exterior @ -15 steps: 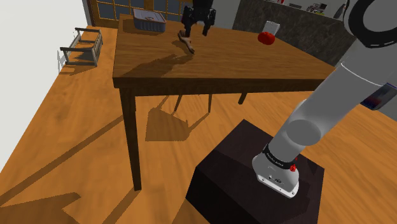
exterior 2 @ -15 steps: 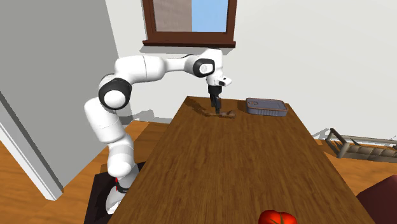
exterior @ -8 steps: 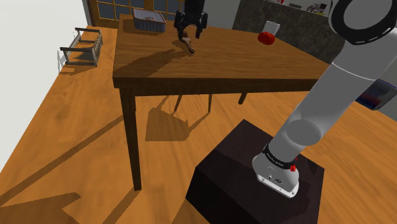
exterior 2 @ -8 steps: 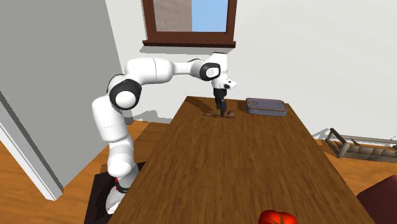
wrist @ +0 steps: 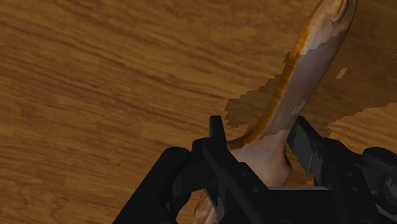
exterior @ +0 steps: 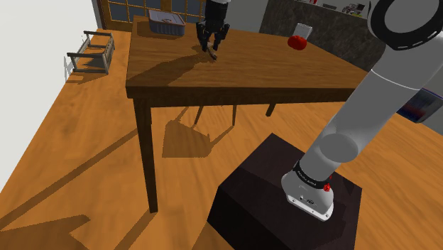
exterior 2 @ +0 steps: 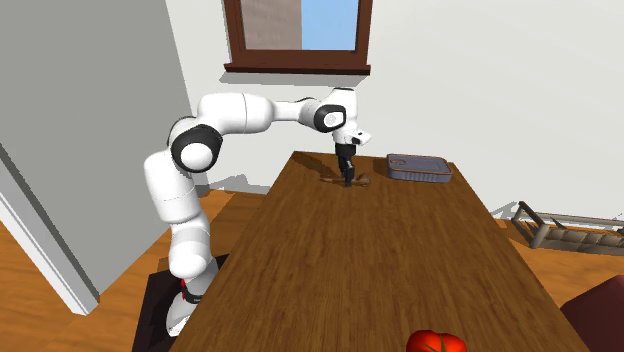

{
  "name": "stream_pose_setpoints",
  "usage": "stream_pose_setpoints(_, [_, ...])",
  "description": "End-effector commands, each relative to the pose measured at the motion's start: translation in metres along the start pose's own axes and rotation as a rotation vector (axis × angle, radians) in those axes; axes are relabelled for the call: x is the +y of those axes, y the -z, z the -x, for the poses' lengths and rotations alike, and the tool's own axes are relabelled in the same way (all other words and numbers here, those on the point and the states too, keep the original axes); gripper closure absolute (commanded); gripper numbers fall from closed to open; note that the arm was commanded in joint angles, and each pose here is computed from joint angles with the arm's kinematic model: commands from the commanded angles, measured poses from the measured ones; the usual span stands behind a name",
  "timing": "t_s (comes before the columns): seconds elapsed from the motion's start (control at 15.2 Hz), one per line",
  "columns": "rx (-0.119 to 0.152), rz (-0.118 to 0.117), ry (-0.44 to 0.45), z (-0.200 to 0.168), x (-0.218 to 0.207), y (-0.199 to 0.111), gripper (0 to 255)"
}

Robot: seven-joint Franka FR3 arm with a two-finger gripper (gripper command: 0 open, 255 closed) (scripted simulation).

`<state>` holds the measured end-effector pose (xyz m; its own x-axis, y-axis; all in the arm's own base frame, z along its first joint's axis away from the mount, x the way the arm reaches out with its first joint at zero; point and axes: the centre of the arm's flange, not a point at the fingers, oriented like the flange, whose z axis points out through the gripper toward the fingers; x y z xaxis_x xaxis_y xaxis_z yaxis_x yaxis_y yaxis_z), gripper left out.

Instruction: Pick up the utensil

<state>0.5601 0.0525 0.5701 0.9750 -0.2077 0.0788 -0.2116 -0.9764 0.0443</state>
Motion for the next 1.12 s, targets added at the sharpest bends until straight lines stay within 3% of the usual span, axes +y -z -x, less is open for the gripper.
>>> stream_pose_setpoints(0.0, [-0.001, 0.000, 0.000, 0.000, 0.000, -0.001, 255])
stream_pose_setpoints(0.33, [-0.001, 0.000, 0.000, 0.000, 0.000, -0.001, 255])
stream_pose_setpoints(1.06, [-0.001, 0.000, 0.000, -0.004, 0.002, 0.057, 255])
